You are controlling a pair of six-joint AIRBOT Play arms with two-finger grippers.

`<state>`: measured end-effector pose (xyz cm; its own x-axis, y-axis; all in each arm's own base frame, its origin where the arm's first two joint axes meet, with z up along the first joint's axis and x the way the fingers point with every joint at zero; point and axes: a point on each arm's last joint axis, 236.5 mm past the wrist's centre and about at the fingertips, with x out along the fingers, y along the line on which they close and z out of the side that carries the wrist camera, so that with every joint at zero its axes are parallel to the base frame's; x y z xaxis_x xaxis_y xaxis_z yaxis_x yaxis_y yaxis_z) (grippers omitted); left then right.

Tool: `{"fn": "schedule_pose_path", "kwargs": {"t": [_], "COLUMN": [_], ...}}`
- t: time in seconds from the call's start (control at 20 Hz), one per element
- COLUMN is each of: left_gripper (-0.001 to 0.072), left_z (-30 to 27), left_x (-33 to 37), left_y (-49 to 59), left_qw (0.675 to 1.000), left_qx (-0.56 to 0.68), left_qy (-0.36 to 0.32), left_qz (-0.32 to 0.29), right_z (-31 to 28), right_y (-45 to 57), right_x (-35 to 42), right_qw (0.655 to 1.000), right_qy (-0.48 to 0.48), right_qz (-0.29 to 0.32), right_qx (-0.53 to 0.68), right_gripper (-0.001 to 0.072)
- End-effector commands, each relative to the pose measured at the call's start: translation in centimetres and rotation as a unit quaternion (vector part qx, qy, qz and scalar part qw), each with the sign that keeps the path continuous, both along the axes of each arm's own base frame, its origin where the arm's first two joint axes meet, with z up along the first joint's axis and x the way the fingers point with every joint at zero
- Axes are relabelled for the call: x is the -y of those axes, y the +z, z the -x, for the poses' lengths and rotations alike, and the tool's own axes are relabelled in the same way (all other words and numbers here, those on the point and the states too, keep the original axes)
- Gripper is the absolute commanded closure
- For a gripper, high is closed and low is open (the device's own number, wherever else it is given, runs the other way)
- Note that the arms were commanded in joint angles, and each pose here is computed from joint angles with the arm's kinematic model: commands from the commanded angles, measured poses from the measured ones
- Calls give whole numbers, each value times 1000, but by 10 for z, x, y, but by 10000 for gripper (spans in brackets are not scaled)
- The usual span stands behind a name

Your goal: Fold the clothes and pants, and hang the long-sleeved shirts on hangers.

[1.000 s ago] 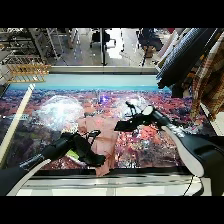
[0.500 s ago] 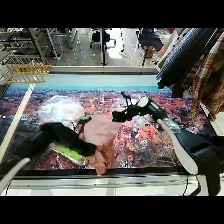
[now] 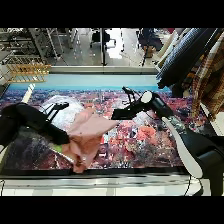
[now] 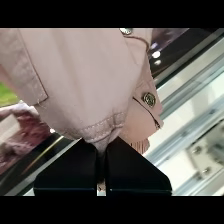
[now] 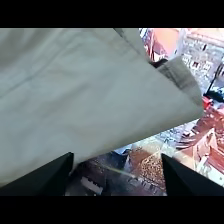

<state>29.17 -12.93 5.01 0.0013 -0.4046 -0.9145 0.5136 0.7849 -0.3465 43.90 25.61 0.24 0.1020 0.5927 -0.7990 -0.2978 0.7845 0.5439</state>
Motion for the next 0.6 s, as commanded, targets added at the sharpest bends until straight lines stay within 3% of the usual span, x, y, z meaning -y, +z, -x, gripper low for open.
{"fn": "schedule_pose_path", "kwargs": {"t": [0.0, 0.1, 0.25, 0.5, 0.55], "left_gripper": [699, 699, 699, 699, 698], "left_z": [-1, -2, -8, -14, -14], "left_x": [-43, -63, -97, -105, -105], "left_y": [-7, -12, -22, -42, -46], "left_qw": [996, 990, 979, 981, 981], "left_qx": [23, 34, 35, 8, 3], "left_qy": [-65, -100, -112, -102, -103], "left_qz": [-54, -97, -164, -164, -163], "right_z": [-1, -6, -14, 7, 19], "right_y": [-33, -41, -57, -71, -69], "right_x": [-17, -34, -40, -66, -76], "right_qw": [999, 997, 996, 991, 986], "right_qy": [-4, -1, -13, 60, 86], "right_qz": [-24, -66, -79, -85, -96], "right_qx": [-37, -39, -43, -88, -105], "right_gripper": [52, 52, 54, 82, 140]}}
